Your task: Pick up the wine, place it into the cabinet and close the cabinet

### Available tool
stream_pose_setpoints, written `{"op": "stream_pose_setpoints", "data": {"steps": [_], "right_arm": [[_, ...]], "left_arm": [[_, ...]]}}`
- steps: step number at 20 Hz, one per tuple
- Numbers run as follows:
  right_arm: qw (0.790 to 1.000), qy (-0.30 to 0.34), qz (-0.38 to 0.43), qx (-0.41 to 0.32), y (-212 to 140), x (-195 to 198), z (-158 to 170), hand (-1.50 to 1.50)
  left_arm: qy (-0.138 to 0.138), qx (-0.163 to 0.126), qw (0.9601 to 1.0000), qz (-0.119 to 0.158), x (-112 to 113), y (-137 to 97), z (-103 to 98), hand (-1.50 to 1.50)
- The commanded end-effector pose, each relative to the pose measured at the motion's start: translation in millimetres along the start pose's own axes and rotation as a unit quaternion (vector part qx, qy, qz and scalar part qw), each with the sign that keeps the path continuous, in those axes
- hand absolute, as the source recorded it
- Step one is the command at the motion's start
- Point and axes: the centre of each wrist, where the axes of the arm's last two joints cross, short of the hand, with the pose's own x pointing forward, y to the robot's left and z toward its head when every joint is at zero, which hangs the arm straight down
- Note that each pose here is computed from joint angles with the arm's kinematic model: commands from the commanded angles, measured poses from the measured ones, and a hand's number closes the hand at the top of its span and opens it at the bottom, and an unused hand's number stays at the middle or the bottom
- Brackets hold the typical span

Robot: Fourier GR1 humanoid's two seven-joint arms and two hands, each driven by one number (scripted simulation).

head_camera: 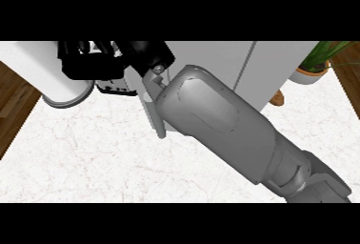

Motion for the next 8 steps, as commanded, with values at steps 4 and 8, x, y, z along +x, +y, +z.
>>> {"op": "stream_pose_setpoints", "data": {"steps": [4,8], "right_arm": [[0.989,0.090,0.050,-0.108,-73,-74,7,1.50],[0.990,0.086,0.046,-0.102,-69,-81,10,1.50]], "left_arm": [[-0.006,0.005,0.9999,-0.008,6,-1,-6,1.50],[-0.003,0.004,1.0000,0.003,3,-4,-6,1.50]]}}
